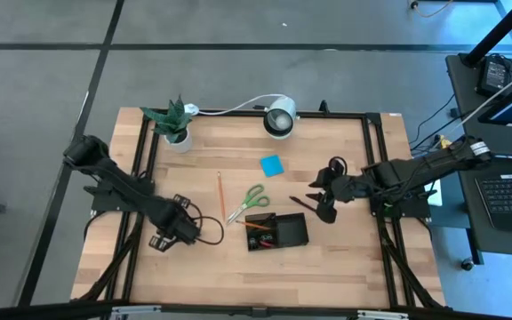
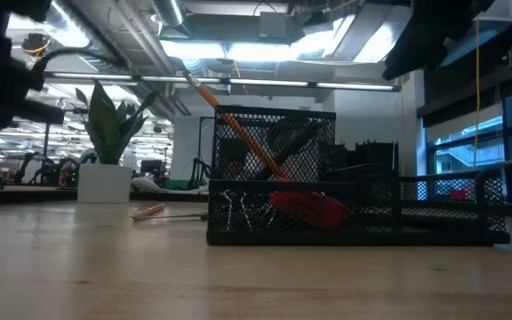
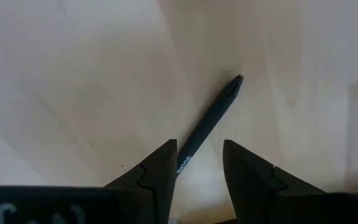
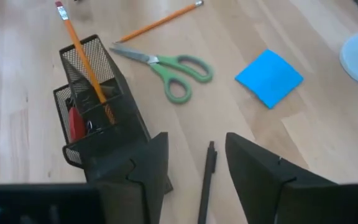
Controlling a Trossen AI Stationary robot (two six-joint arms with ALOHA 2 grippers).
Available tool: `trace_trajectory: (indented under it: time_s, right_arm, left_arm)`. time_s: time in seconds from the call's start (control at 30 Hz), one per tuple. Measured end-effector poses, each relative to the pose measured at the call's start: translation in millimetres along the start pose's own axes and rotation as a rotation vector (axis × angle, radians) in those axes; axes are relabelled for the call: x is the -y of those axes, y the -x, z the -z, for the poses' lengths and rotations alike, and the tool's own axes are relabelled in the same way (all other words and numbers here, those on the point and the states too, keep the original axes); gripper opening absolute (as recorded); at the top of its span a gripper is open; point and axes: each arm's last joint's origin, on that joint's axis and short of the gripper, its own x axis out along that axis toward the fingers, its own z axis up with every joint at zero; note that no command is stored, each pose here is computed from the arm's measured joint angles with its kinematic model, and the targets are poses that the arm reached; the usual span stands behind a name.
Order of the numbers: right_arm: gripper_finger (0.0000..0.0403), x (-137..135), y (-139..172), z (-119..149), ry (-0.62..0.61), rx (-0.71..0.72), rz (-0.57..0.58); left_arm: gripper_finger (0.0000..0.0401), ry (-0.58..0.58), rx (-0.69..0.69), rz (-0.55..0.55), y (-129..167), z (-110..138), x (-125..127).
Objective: Pick and place office supplies into organizer
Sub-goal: Put the left black pen into the desk organizer
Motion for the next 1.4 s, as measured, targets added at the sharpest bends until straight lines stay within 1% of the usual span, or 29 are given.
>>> trace_trajectory:
  time_s: [0.2, 0.33, 0.43, 0.53, 0.7, 0.9, 1.0, 1.13, 1.23, 1.3, 1.4]
  right_arm:
    - [0.0163, 4, -2, -2, 0.029, -0.004, -0.008]
    - [0.0163, 5, -2, -3, 0.04, -0.01, -0.02]
    - [0.0163, 5, -2, -3, 0.052, -0.011, -0.02]
    - [0.0163, 5, -2, -3, 0.058, -0.011, -0.021]
    - [0.0163, 5, -2, -3, 0.045, -0.011, -0.021]
    - [0.0163, 5, -2, -3, -0.005, -0.011, -0.02]
    - [0.0163, 5, -2, -3, -0.025, -0.009, -0.019]
    - [0.0163, 4, -2, -5, -0.076, 0.005, -0.026]
    - [0.0163, 3, -2, -6, -0.114, 0.02, -0.034]
    - [0.0163, 2, -2, -8, -0.133, 0.032, -0.043]
    - [0.0163, 2, -2, -8, -0.142, 0.032, -0.043]
  left_arm:
    - [0.0125, -0.014, -0.094, -0.002, -19, -7, 3]
    - [0.0125, -0.042, -0.122, -0.001, -30, -13, 4]
    - [0.0124, -0.037, -0.144, 0.011, -37, -17, 4]
    - [0.0113, -0.033, -0.167, 0.017, -42, -20, 5]
    - [0.0078, -0.033, -0.165, 0.011, -42, -21, 5]
    - [0.0037, -0.035, -0.141, 0.017, -35, -28, 7]
    - [0.0021, 0.002, -0.109, 0.028, -33, -32, 8]
    - [0.0021, 0.09, -0.077, 0.039, -33, -36, 9]
    - [0.0021, 0.119, -0.047, 0.056, -29, -41, 11]
    - [0.002, 0.118, 0.005, 0.075, -23, -50, 13]
    - [0.0017, 0.113, 0.163, 0.114, -9, -71, 18]
